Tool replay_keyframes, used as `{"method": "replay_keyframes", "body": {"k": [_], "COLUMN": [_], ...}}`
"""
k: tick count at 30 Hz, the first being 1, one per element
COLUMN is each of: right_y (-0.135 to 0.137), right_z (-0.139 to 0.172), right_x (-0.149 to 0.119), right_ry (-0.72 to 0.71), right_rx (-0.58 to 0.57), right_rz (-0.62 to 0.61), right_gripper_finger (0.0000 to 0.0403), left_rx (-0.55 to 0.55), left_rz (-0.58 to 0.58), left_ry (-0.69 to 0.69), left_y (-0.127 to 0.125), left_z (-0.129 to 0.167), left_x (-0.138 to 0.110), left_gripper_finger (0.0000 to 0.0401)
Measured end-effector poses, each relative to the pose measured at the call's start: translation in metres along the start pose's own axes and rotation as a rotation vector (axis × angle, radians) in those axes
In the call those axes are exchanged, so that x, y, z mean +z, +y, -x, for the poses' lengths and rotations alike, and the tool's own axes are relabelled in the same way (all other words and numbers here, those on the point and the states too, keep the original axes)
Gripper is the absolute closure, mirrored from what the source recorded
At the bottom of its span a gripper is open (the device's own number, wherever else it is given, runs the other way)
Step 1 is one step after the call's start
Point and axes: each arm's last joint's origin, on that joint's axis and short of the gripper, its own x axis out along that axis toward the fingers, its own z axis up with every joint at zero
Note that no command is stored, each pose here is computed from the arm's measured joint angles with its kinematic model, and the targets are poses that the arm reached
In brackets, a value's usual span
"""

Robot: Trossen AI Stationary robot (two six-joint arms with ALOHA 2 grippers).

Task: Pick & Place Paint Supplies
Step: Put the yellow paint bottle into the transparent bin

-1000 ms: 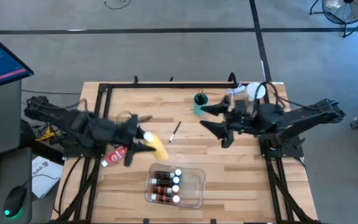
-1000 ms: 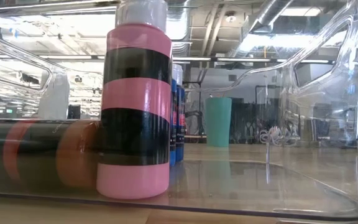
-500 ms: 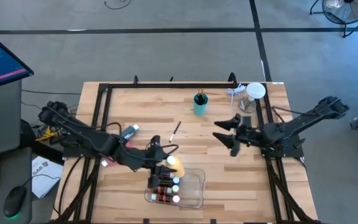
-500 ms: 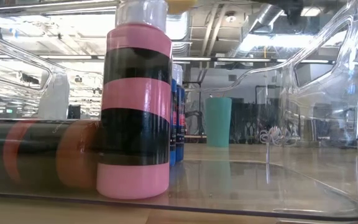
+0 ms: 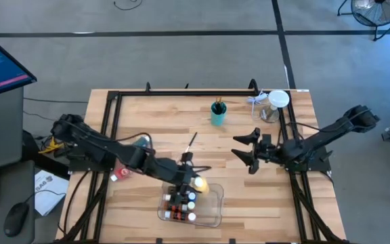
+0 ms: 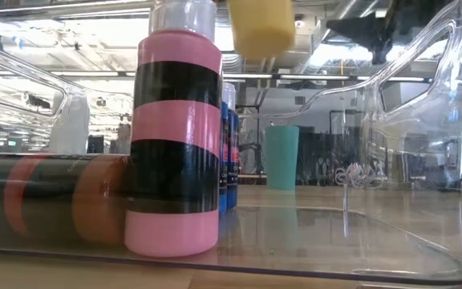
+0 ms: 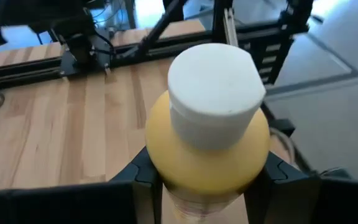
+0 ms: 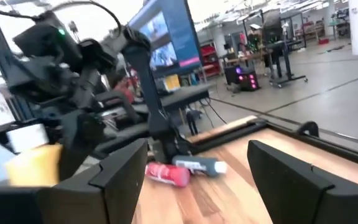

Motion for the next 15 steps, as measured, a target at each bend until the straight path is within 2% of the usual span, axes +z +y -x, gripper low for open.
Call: {"method": "replay_keyframes", "body": {"k": [5,15], "right_y": [0.000,0.001], "right_z": [-0.006,-0.014], "right_x": [-0.012,-0.032], "right_ry": [0.036,0.081], "right_rx": [-0.016,-0.055], "right_rz": [0.030,0.065], "right_gripper_finger": [0.0132,0.0132], "left_rx": [-0.026,-0.042], "left_rz": [-0.080,-0.117], "left_ry": [0.033,0.020], "left_y": [-0.011,-0.013], "left_z": [-0.023,-0.043], "left_x": [-0.014,-0.023], "left_gripper_finger": [0.0299,0.0299]}}
